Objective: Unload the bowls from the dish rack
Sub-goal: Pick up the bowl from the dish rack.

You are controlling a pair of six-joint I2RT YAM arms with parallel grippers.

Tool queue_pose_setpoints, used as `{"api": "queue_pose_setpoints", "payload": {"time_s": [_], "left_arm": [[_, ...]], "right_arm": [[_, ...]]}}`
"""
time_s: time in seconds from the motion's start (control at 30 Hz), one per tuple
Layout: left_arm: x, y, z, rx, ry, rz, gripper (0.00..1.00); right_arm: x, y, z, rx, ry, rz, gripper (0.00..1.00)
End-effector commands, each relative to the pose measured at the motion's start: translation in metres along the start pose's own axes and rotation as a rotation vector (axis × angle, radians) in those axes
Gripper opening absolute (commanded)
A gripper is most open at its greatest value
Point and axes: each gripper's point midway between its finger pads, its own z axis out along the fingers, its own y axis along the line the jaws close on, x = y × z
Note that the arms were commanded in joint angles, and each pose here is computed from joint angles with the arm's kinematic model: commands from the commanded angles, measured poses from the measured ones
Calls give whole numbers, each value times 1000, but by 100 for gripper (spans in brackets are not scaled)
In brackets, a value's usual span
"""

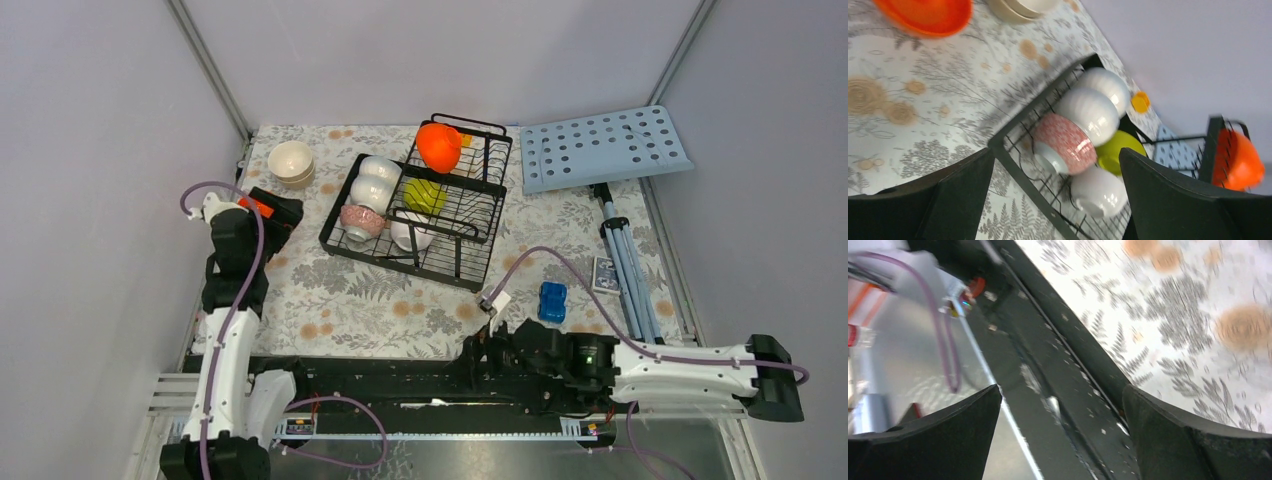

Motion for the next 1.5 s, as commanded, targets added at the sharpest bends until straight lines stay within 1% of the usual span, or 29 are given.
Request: {"api": "queue_pose_setpoints", "payload": {"time_s": [0.0,0.13,0.2,0.27,0.33,0.4,0.43,0.5,0.6,0.67,0.73,0.8,0.87,0.93,1.03,1.13,1.27,1.33,1.4,1.47], "left_arm": [[1,-49,-28,264,10,135,99],[-4,-81,-47,405,3,163,99],[-4,-103,-53,496,2,170,99],[-4,-127,-55,580,-8,181,99],[1,-156,-58,648,-1,198,99],[5,-191,-63,706,13,233,99],[14,-200,-58,714,40,246,99],[21,-230,-64,761,54,267,99],[20,-258,-64,810,58,281,99],[15,-271,-66,835,49,283,99],[10,-282,-68,864,33,282,99],[8,-290,-70,900,27,266,99],[12,-297,-69,931,49,240,99],[23,-304,-67,960,102,225,99],[26,-311,-63,962,128,218,99],[25,-318,-59,978,118,202,99],[33,-328,-39,930,185,185,99],[35,-326,-22,863,196,181,99],[37,-323,-7,820,181,178,99],[40,-320,1,822,175,182,99]], "right_arm": [[-61,56,-36,-173,-92,-144,98],[-117,86,-73,-220,-209,-209,98],[-148,92,-87,-183,-280,-218,98],[-186,81,-91,-29,-364,-221,96],[-210,76,-79,112,-367,-275,95],[-241,69,-74,269,-408,-287,95],[-256,69,-72,325,-434,-307,95],[-289,69,-75,413,-509,-315,96],[-325,68,-80,434,-596,-268,96],[-348,59,-84,441,-648,-217,96],[-369,39,-87,465,-683,-143,95],[-384,10,-84,489,-708,-38,94],[-393,-21,-86,510,-733,54,94],[-396,-48,-96,541,-787,116,93],[-385,-85,-115,578,-871,224,92],[-370,-111,-119,594,-875,308,92],[-353,-122,-130,616,-940,322,93],[-343,-125,-133,621,-951,320,93],[-336,-119,-133,595,-923,300,93],[-330,-112,-129,560,-877,275,94]]}}
